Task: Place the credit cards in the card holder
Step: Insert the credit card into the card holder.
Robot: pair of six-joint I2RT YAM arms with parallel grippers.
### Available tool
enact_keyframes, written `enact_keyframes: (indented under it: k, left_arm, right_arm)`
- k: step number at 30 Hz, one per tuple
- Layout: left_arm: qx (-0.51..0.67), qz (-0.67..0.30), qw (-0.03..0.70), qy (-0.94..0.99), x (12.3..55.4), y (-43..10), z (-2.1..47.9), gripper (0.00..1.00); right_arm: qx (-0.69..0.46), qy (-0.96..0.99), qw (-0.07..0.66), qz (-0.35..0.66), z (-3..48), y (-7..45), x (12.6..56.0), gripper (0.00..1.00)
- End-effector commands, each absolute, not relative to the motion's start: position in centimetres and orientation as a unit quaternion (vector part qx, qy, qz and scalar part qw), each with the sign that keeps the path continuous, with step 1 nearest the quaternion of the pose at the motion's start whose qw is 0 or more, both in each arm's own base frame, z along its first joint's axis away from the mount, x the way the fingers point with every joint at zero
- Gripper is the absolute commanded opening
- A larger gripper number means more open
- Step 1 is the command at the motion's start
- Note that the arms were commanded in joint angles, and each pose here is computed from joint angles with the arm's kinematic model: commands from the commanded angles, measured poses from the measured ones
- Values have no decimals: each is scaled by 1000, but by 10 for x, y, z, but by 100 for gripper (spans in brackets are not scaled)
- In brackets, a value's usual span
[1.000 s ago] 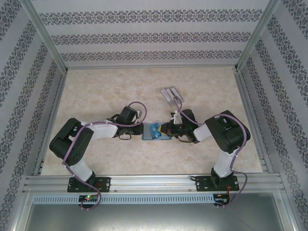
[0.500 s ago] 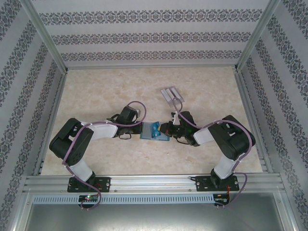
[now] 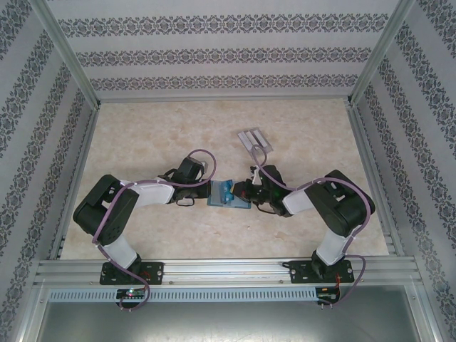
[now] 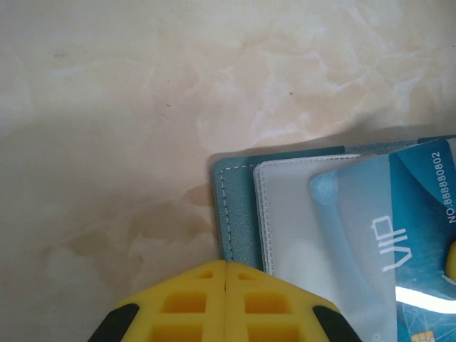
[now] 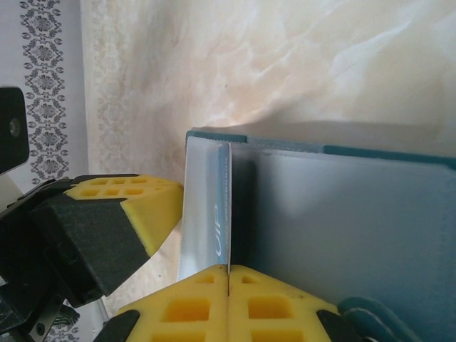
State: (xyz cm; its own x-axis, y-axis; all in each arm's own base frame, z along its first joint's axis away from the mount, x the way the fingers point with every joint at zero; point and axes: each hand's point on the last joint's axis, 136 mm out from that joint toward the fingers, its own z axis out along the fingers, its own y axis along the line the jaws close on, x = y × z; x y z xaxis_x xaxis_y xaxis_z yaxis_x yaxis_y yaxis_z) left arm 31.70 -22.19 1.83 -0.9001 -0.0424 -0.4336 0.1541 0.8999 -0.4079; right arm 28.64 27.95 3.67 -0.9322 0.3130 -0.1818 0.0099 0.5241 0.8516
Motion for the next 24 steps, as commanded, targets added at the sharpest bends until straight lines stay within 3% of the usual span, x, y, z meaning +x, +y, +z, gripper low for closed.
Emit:
enact_keyframes:
  k: [1, 3, 11, 24]
  left_arm:
    - [17, -189, 185, 964, 302, -210, -9, 0]
    - [16, -188, 186, 964, 302, -209, -8, 0]
    - [12, -187, 187, 964, 301, -207, -7, 0]
    - [7, -199, 184, 962, 301, -211, -6, 0]
  right_arm:
    - [110, 863, 153, 468, 31, 284, 286, 9]
    - [111, 868, 152, 459, 28, 285, 282, 13]
    - [127, 895, 142, 403, 14, 277, 273, 14]
    - [155, 904, 161, 364, 12, 273, 280, 0]
